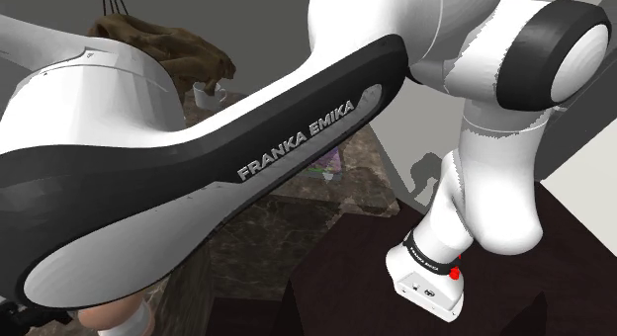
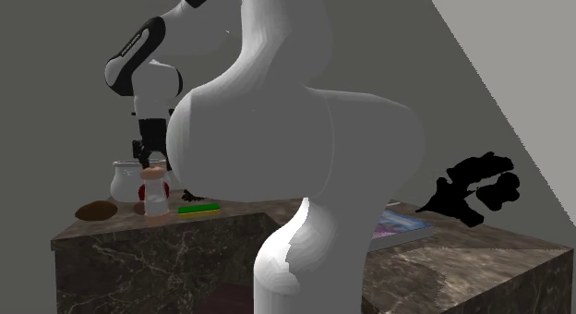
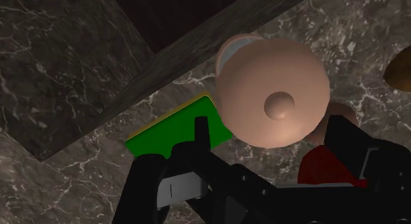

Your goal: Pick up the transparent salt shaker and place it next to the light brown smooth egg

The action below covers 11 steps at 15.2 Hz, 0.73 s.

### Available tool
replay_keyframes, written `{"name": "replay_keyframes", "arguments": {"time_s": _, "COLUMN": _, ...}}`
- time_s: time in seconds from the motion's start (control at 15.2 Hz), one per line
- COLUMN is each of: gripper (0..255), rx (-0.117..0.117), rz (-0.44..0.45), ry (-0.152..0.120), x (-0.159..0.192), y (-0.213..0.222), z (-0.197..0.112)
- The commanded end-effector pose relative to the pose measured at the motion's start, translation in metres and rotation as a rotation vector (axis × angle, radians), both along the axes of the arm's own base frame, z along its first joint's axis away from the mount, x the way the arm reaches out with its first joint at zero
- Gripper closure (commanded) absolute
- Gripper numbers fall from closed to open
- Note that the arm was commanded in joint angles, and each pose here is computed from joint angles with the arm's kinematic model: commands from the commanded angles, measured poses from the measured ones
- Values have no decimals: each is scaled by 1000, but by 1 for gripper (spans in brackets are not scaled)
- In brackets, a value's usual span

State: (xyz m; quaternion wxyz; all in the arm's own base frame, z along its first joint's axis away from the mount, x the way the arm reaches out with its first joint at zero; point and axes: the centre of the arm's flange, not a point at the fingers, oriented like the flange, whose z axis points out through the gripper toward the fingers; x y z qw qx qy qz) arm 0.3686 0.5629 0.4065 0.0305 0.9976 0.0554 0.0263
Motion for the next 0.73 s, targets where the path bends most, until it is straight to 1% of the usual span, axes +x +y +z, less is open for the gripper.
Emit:
{"name": "replay_keyframes", "arguments": {"time_s": 0.0, "gripper": 0, "rx": 0, "rz": 0, "ry": 0, "x": 0, "y": 0, "z": 0}}
{"name": "replay_keyframes", "arguments": {"time_s": 0.26, "gripper": 0, "rx": 0, "rz": 0, "ry": 0, "x": 0, "y": 0, "z": 0}}
{"name": "replay_keyframes", "arguments": {"time_s": 0.53, "gripper": 0, "rx": 0, "rz": 0, "ry": 0, "x": -3, "y": 3, "z": 50}}
{"name": "replay_keyframes", "arguments": {"time_s": 0.66, "gripper": 0, "rx": 0, "rz": 0, "ry": 0, "x": -3, "y": 3, "z": 50}}
